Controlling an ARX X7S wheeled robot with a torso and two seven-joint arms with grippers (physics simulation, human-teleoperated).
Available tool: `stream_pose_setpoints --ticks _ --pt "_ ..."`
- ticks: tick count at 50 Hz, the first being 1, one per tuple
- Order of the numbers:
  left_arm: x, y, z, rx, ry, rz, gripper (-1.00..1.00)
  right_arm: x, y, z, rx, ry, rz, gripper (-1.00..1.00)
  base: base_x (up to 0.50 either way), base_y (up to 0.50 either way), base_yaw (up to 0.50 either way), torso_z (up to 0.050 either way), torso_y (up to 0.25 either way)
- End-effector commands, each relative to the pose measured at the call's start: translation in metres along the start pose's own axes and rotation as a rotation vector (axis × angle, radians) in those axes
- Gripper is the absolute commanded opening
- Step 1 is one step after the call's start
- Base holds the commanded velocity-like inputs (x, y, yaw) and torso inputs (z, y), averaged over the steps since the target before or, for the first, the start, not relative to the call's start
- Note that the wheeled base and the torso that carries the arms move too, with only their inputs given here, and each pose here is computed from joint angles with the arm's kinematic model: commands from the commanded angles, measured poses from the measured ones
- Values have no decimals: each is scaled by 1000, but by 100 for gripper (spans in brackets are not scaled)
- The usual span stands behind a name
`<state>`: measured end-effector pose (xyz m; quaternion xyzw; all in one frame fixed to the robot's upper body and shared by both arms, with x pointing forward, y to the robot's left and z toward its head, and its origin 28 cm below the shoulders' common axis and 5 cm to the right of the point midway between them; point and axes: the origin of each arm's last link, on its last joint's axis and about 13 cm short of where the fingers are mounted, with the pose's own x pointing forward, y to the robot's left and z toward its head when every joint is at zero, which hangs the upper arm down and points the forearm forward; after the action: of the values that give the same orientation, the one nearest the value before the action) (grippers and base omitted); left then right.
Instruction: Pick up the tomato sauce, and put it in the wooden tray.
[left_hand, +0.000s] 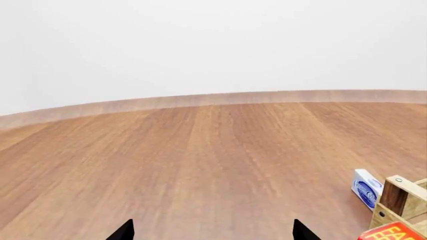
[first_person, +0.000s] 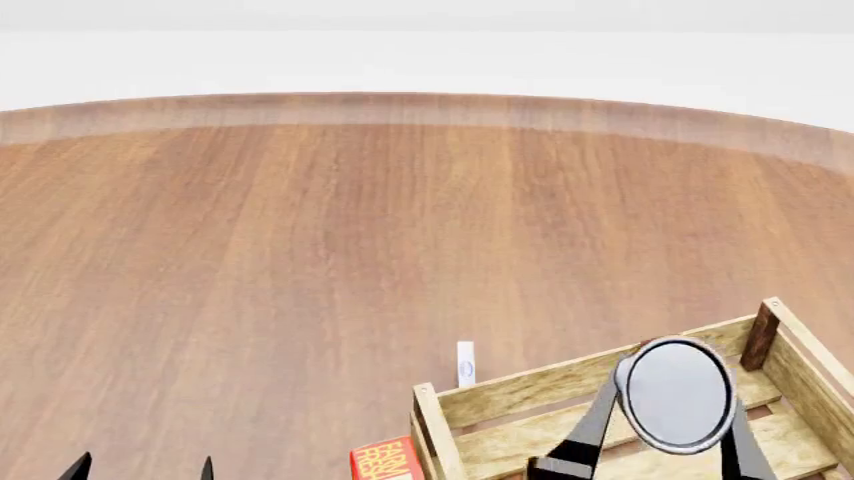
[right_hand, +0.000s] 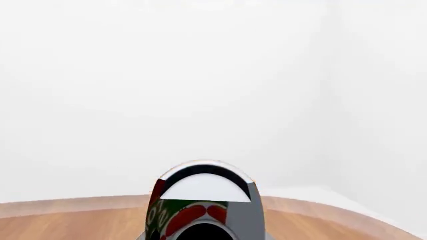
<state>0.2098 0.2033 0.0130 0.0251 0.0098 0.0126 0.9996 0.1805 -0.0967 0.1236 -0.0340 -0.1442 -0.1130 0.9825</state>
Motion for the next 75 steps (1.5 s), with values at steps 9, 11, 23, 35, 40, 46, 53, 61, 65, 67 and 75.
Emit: stream_pose_setpoints --ticks 9,11,23,35,40,46,53,61,65,67,75 --pt "0 -1 2 -5 -7 -9 100 77 0 17 -63 25 -104 -100 1 0 0 0 0" --pt "0 -1 2 -5 -6 -9 100 89 1 15 -83 43 -118 -100 0 0 0 0 0" --pt "0 -1 2 -7 -6 -8 100 141 9 3 -152 167 -66 -100 0 0 0 0 0" --pt "0 -1 1 -5 -7 -10 100 180 11 -17 -175 240 -103 -100 0 0 0 0 0" --pt "0 -1 1 -5 -6 -10 100 194 13 -25 -200 276 -112 -100 0 0 0 0 0" --pt "0 -1 1 -5 -7 -11 100 210 13 -37 -182 302 -90 -100 0 0 0 0 0" --pt "0 -1 1 -4 -8 -11 100 221 13 -56 -186 377 -70 -100 0 0 0 0 0" --pt "0 -1 2 -5 -7 -11 100 223 12 -69 -184 429 -60 -100 0 0 0 0 0" --pt "0 -1 2 -6 -7 -10 100 223 13 -70 -191 442 -54 -100 0 0 0 0 0" --pt "-1 -1 1 -5 -7 -10 100 224 13 -70 -181 453 -48 -100 0 0 0 0 0" --pt "-1 -1 2 -6 -7 -10 100 220 12 -75 -188 488 -46 -100 0 0 0 0 2"
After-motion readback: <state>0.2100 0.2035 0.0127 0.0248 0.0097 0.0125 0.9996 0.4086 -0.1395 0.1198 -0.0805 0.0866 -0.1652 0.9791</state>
